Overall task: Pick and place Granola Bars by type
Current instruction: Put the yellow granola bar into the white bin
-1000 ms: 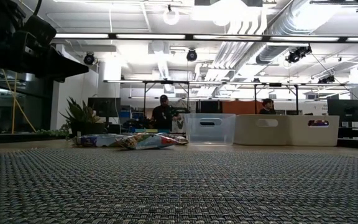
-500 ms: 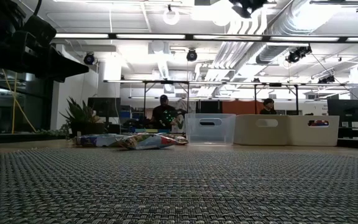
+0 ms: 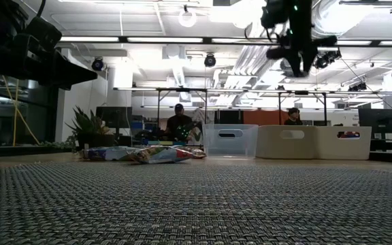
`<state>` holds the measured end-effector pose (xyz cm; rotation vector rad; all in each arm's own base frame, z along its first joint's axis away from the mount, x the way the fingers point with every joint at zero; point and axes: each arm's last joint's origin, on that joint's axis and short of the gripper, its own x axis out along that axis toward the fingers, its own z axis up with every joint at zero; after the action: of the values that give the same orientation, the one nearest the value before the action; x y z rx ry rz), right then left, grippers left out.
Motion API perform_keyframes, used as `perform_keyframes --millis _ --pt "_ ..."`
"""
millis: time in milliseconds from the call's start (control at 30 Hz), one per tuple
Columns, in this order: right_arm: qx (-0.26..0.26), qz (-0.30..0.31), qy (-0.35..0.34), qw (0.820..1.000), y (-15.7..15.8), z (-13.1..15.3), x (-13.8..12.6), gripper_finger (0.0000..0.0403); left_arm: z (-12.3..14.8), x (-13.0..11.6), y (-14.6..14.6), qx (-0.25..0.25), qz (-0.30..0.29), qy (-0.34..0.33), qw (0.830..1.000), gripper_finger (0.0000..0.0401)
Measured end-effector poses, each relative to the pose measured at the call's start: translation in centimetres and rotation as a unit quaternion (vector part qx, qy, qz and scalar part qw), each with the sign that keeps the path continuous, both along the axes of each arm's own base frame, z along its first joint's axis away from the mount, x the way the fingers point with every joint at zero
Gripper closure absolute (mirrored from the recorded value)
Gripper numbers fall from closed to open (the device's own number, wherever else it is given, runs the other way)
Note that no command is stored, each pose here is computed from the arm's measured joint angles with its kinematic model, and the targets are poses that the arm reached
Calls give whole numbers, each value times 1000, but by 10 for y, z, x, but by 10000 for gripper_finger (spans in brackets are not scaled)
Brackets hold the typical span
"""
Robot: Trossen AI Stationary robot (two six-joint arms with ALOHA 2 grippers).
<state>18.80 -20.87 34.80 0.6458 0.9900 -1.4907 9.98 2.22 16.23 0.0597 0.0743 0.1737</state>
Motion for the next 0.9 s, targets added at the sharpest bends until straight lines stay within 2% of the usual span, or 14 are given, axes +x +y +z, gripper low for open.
perform_keyframes --millis 200,533,700,900 --pt "51 -35 -35 997 18 -55 -16 305 0 0 0 0 0 0 1000 400" --pt "94 -63 -63 992 31 -121 -36 305 0 0 0 0 0 0 1000 400" --pt "84 -72 -84 990 27 -140 -41 305 0 0 0 0 0 0 1000 400" --pt "65 -79 -103 989 21 -145 -43 305 0 0 0 0 0 0 1000 400"
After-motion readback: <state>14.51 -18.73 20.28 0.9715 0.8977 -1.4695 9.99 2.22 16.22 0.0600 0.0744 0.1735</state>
